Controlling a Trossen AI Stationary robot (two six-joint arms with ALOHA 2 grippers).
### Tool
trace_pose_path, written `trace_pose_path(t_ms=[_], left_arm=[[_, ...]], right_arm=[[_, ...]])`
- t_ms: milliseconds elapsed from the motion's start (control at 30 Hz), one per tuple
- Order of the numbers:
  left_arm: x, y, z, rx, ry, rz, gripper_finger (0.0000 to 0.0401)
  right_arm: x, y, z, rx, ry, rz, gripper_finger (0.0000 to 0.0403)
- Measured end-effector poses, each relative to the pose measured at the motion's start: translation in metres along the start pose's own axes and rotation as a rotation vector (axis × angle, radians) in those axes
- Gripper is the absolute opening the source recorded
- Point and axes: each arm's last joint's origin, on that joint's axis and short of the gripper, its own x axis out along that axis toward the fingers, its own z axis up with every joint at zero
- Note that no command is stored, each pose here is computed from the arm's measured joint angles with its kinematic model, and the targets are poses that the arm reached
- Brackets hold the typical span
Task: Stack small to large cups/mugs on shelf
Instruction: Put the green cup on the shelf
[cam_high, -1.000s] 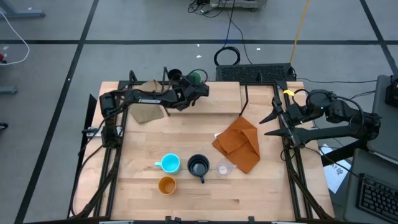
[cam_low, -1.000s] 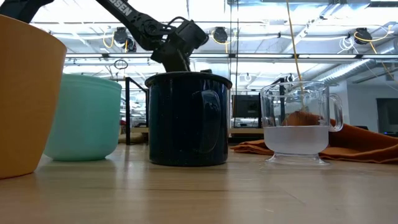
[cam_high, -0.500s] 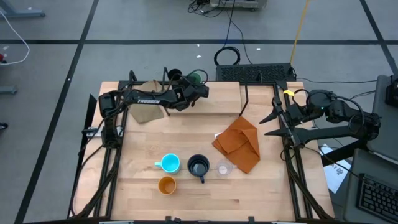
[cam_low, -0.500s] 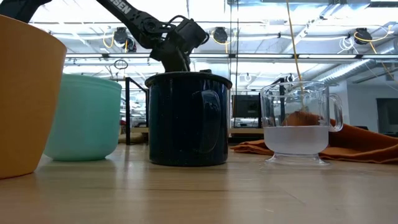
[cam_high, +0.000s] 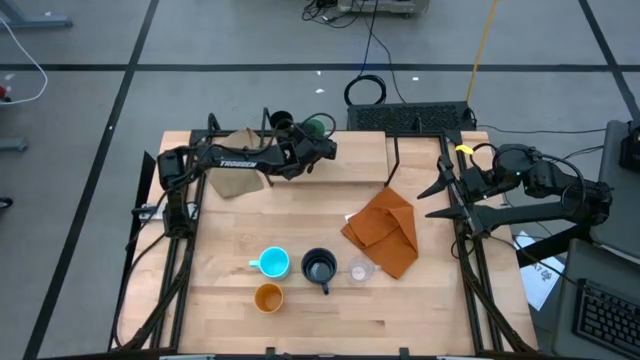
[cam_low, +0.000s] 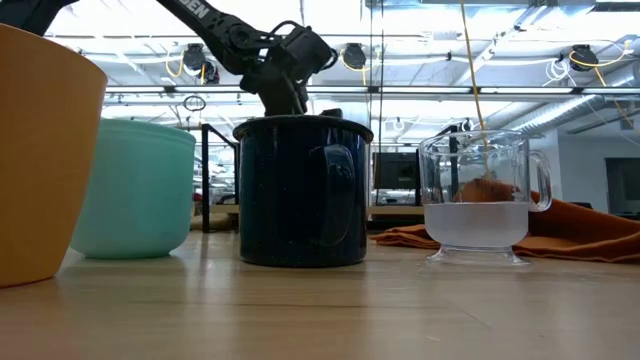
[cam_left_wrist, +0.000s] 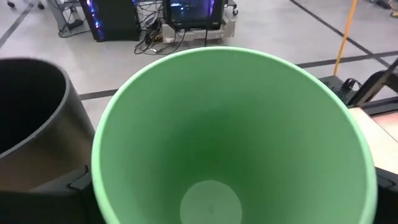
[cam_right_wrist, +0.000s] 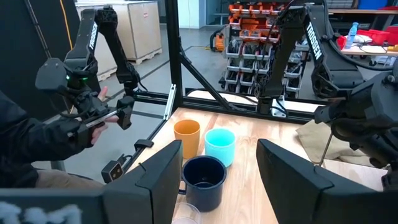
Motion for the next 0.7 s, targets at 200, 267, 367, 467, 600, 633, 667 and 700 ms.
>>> trace_pose_path(t_ms=[200,267,367,467,600,633,667,700], left_arm=[[-0.002,-0.0021,-0.0022,0.059,0.022,-0.028,0.04],[-0.0036,-0.0035,-0.0029,0.066,0.019,-0.03,0.04],[-0.0036,-0.004,-0.0023,0.089,0.014,-0.035,0.04],[-0.0024,-0.0038,-0.0012,0.074,0.017,-0.049,0.04],[-0.0029,-0.0038,-0.0025,0.058,0.027,-0.05,0.0399],[-0.0029,-0.004,-0.0021,0.079,0.023,-0.05,0.04],[-0.003,-0.0032,-0.0019,0.1,0.009,-0.026,0.04],[-0.003,-0.0027,-0.0018,0.096,0.002,-0.011,0.04]], right_arm=[[-0.0001,0.0,0.0001,0.0,-0.001,0.0,0.0199],[-0.0001,0.0,0.0004,-0.002,-0.004,-0.002,0.0199],[-0.0001,-0.0001,0.0014,-0.006,-0.014,-0.004,0.0199],[-0.0001,-0.0001,0.0015,-0.006,-0.014,-0.005,0.0199],[-0.0001,-0.0001,0.0015,-0.003,-0.014,-0.005,0.0199],[-0.0001,-0.0001,0.0015,-0.003,-0.014,-0.005,0.0199],[-0.0001,-0.0001,0.0015,-0.003,-0.014,-0.005,0.0199],[-0.0001,-0.0001,0.0014,-0.003,-0.014,-0.005,0.0199]])
